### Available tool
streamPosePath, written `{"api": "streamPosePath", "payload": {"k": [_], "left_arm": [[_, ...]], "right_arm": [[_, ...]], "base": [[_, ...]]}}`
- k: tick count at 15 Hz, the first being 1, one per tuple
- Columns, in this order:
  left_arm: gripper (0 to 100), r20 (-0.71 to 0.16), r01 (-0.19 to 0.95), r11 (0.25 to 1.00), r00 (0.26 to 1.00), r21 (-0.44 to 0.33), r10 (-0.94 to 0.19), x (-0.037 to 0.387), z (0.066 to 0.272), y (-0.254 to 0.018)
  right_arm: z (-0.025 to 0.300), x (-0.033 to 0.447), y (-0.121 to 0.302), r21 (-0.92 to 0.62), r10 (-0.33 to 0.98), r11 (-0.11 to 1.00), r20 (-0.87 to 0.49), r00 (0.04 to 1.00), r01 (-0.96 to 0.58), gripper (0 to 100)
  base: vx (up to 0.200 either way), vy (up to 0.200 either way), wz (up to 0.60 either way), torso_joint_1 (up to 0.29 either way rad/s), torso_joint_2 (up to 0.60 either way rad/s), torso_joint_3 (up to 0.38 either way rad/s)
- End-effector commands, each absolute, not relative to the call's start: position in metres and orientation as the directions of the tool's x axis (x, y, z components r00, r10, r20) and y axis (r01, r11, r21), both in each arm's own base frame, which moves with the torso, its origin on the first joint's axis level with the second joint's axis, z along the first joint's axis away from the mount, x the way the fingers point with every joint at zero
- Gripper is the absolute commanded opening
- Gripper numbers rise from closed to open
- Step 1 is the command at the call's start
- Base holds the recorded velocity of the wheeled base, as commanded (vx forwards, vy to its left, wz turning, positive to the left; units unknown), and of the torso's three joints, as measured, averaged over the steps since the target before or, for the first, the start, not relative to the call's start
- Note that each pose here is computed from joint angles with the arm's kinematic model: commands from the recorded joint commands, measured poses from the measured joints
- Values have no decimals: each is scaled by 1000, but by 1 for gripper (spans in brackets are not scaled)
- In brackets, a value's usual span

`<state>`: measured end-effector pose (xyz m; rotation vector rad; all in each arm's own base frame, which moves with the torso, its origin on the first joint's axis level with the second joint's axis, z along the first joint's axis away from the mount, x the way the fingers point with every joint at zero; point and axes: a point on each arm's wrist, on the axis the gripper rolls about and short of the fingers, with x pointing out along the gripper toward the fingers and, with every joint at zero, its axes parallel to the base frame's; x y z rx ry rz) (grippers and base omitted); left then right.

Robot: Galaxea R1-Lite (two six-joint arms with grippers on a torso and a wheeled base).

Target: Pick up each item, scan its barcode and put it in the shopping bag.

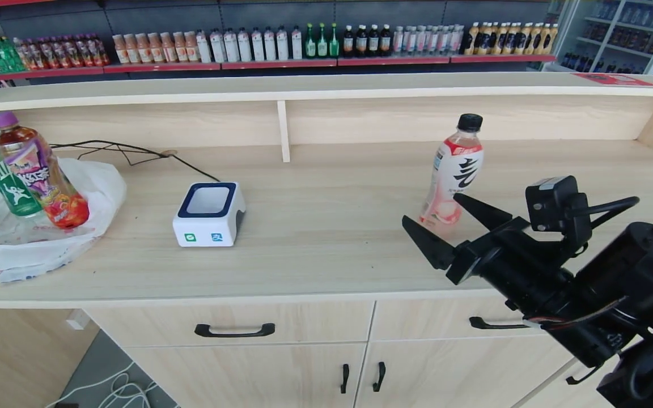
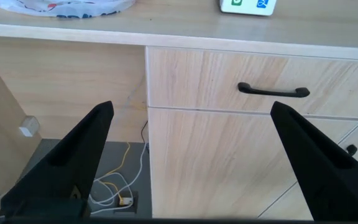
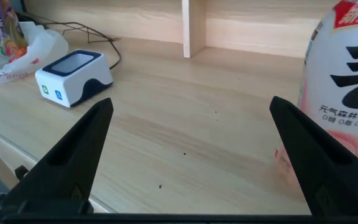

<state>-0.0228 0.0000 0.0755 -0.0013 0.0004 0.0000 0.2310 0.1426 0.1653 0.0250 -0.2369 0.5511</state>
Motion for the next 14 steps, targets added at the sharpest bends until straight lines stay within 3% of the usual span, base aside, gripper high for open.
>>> {"api": "streamPosePath", "payload": {"k": [1, 8, 14], "left_arm": [[100, 0, 2, 1000, 1000, -3, -2, -23, 75, 0], [100, 0, 0, 1000, 1000, -3, 0, -23, 75, 0], [100, 2, 0, 1000, 1000, -3, 0, -23, 76, 0]], "right_arm": [[162, 234, 141, -40, 508, 858, 218, 833, -513, 100], [152, 255, 111, -43, 397, 917, 183, 899, -396, 100], [148, 282, 122, -31, 342, 939, 198, 919, -343, 100]], "base": [[0, 0, 0, 0, 0, 0], [0, 0, 0, 0, 0, 0], [0, 0, 0, 0, 0, 0]]}}
